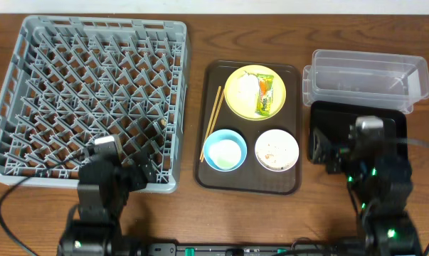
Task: Sort waste into correct bins and load items into the dishwasher
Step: 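Move the right gripper over the yellow plate and grasp the white tissue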
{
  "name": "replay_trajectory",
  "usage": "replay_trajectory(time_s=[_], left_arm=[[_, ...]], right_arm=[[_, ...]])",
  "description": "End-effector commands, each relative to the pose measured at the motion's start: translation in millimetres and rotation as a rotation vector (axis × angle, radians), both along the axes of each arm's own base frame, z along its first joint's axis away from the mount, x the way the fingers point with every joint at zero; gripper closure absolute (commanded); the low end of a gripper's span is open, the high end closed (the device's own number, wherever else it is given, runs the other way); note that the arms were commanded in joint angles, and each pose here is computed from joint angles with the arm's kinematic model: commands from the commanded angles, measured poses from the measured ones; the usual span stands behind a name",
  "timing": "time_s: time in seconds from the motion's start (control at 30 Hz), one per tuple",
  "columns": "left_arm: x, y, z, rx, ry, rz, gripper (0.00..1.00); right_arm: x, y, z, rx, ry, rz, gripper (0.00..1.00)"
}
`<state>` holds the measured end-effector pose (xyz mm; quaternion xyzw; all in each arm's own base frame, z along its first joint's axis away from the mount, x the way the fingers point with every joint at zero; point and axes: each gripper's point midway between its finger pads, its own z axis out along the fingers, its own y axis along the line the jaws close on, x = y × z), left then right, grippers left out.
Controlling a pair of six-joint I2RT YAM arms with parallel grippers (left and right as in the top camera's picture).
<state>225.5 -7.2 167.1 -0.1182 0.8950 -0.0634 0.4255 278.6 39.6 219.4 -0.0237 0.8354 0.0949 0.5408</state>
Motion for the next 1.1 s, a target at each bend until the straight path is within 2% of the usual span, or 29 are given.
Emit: replay_trajectory(time_s=[0.0, 0.17, 0.37, 0.53, 0.73, 1.07], left_arm=[[4.0, 0.4, 15.2, 0.011, 0.069, 0.001, 0.06], [0.2, 2.4, 15.1, 0.039, 0.203, -0.005, 0.06], [-2.5, -0.7, 13.6, 0.028, 0.246, -0.018, 0.06], [-2.4, -0.6, 13.9, 0.028, 0.245, -0.018, 0.06], [-0.9, -0.7, 14.7, 0.027, 0.239, -0.017, 0.06], [-0.9, -0.7, 14.7, 0.027, 0.239, -0.018, 0.06]], right_arm=[[15.6, 19.4, 22.2, -0.012, 0.031, 0.116, 0.01], [40.6, 21.7, 26.8, -0.061, 0.190, 0.147, 0.01], [56.4, 25.4, 24.6, -0.095, 0.374, 0.196, 0.01], [80.6, 37.2, 47.4, -0.002, 0.279, 0.201, 0.01], [108.7, 59.4, 69.1, 0.001, 0.132, 0.264, 0.01], [134.0, 124.5, 12.3, -0.036, 0.220, 0.366, 0.01]])
